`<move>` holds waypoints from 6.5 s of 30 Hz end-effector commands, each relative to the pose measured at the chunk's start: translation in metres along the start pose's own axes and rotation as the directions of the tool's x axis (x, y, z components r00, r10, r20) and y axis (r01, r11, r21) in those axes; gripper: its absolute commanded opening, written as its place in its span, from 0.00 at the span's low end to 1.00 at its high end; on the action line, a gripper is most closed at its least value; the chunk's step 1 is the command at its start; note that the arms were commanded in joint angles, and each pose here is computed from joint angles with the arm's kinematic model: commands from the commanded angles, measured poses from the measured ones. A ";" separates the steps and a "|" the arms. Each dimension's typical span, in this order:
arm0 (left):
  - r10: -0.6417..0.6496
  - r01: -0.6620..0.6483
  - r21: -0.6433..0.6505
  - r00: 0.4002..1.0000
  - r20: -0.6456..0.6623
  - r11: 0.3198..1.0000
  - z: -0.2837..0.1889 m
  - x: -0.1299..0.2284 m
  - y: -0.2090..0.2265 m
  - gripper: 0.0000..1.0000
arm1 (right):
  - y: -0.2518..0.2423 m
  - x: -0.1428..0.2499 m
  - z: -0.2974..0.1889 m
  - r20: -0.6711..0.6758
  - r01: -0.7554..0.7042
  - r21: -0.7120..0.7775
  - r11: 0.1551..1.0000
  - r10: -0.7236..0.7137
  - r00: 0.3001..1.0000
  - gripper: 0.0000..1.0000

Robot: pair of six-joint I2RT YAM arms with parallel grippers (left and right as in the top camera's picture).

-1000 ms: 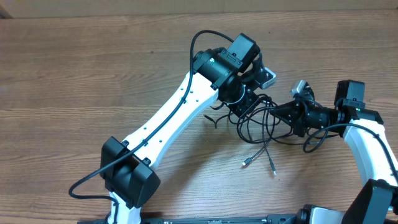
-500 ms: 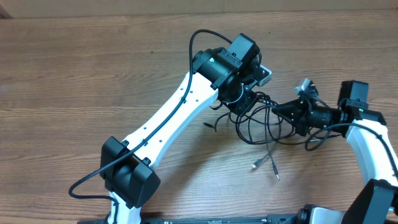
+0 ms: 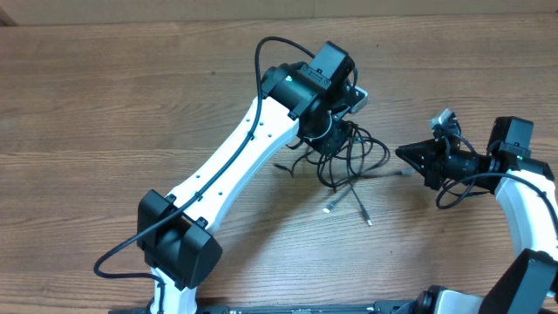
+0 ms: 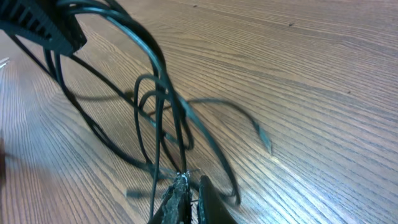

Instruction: Untangle cables

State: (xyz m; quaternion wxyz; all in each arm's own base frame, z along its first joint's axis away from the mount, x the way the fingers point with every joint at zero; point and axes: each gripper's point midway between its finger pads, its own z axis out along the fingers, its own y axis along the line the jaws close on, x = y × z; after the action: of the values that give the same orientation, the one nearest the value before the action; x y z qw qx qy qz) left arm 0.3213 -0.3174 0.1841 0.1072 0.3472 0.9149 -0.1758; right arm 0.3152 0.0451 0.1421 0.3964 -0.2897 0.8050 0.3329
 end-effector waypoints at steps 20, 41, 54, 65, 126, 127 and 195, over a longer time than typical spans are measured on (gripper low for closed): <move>0.232 -0.253 0.269 0.967 0.110 0.929 -0.024 -0.006 -0.055 0.04 | 0.003 -0.012 -0.002 0.040 0.018 -0.019 1.000 -0.017 0.999 0.66; 0.237 -0.271 0.308 0.961 0.145 0.912 -0.027 -0.012 -0.064 0.05 | 0.004 -0.011 -0.002 0.039 0.013 -0.023 1.000 -0.012 0.999 0.62; 0.250 -0.289 0.307 0.955 0.160 0.907 -0.026 -0.014 -0.069 0.04 | 0.004 -0.011 -0.002 0.041 0.012 -0.025 1.000 -0.011 0.999 0.70; 0.257 -0.308 0.344 0.948 0.188 0.887 -0.029 -0.018 -0.079 0.04 | 0.010 -0.015 -0.003 0.063 0.005 -0.052 0.999 -0.001 0.998 0.63; -0.360 0.420 -0.279 0.901 0.244 0.864 -0.027 -0.023 0.046 0.04 | -0.122 0.067 -0.074 0.179 -0.511 0.790 0.338 0.670 0.720 0.04; -0.380 0.443 -0.278 0.890 0.253 0.853 -0.028 -0.023 0.047 0.04 | -0.122 0.067 -0.074 0.183 -0.515 0.789 0.334 0.672 0.717 0.04; -0.482 0.532 -0.079 0.813 0.326 0.843 -0.027 -0.054 0.026 0.89 | -0.018 -0.175 -0.163 0.463 -0.454 0.616 0.644 0.170 0.870 0.04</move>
State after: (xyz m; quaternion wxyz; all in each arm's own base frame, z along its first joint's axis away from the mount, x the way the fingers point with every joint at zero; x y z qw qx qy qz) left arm 0.3816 -0.3057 0.1911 0.2086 0.0289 0.9704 -0.1185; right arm 0.3530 -0.0796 0.3244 0.5188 0.1415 0.8405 0.0658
